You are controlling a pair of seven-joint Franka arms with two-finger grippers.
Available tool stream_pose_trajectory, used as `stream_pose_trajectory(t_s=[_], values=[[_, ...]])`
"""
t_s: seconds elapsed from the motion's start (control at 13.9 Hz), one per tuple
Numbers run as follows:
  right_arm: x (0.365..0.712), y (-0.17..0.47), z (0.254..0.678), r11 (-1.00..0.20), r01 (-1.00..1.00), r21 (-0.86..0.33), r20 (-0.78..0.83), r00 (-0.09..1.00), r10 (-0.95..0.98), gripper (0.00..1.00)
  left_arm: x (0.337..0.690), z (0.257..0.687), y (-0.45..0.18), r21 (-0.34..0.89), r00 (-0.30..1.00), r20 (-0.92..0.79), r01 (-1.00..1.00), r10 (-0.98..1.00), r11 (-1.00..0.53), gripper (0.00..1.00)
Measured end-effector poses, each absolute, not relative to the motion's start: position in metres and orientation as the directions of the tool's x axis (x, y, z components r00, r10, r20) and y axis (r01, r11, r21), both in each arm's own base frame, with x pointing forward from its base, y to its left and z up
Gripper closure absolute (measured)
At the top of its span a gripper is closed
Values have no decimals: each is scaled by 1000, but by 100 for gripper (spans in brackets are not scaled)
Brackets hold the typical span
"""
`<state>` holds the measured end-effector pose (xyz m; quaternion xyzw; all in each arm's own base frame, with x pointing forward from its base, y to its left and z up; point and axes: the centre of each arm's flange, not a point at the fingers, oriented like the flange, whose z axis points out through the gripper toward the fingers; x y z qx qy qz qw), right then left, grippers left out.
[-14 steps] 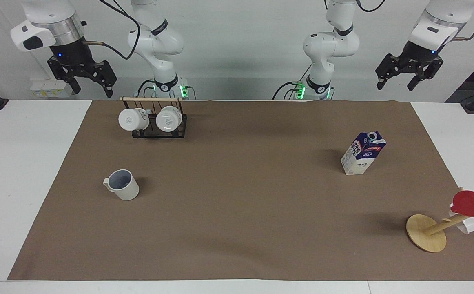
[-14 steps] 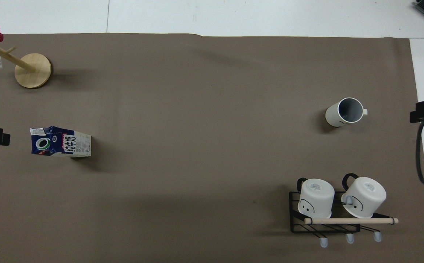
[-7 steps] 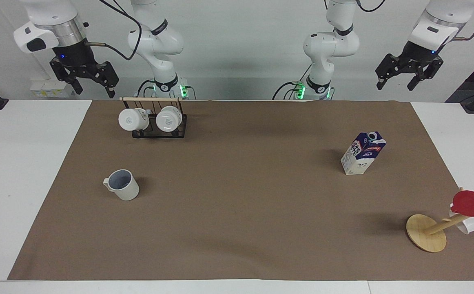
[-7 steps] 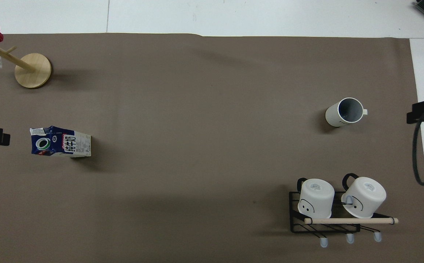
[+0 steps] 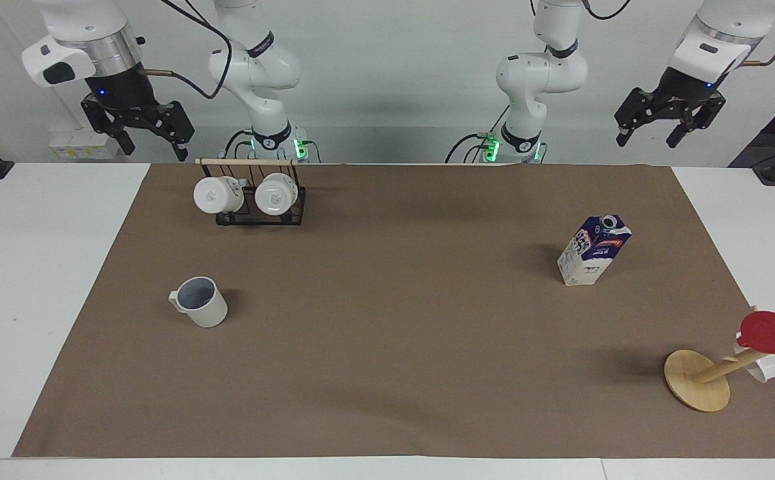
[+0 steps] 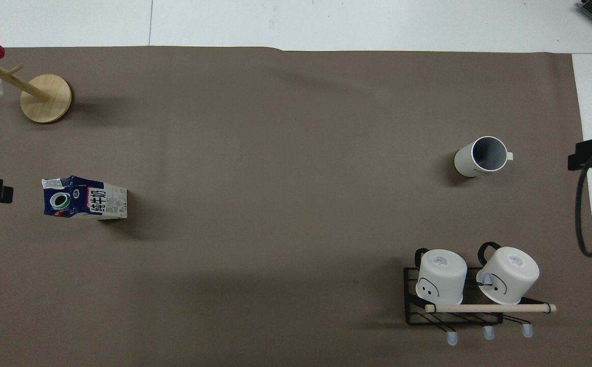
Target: Place cup and milk on table
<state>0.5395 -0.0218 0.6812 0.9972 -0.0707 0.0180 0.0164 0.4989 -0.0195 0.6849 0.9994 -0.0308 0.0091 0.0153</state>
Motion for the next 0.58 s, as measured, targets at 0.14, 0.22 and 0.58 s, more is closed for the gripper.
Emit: stream_pose_trajectory(t_s=[0.14,0.22,0.58], values=[[545,-22,675,-990,-141,28,60,988,-139,0,499,685,-16,31,998,19,-55,-55,-998,0],[549,-22,668,-990,-140,27,70,988,-138,0,499,685,-13,31,999,19,-50,-49,-998,0],[592,-23,592,-991,-133,23,87,988,-131,0,500,686,-6,32,999,29,-37,-36,-999,0]])
